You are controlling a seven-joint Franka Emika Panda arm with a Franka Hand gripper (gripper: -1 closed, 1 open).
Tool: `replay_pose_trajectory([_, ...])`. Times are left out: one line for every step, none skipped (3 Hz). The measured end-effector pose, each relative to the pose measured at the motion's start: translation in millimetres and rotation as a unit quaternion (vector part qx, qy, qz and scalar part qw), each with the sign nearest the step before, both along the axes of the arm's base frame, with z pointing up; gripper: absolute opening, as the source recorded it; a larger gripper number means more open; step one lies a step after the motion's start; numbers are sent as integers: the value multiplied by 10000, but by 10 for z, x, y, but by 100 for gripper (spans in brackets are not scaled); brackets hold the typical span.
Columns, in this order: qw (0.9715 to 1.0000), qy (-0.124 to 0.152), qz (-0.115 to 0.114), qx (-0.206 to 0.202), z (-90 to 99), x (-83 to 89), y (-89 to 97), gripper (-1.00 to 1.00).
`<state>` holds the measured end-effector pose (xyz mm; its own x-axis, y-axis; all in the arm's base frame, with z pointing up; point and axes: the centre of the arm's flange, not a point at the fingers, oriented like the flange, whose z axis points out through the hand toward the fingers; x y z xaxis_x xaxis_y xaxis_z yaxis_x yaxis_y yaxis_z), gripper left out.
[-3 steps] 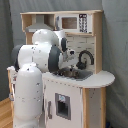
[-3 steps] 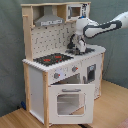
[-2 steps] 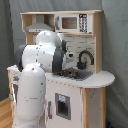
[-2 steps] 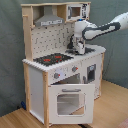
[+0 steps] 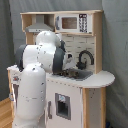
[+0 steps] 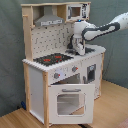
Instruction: Play with the kitchen
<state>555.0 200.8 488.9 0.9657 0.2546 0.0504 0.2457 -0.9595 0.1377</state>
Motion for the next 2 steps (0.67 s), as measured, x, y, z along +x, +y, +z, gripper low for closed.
replay_pose_trajectory([9995, 272, 99, -96, -134, -16, 42, -100])
replay_pose_trajectory([9997, 127, 119, -164, 255, -44, 147, -100])
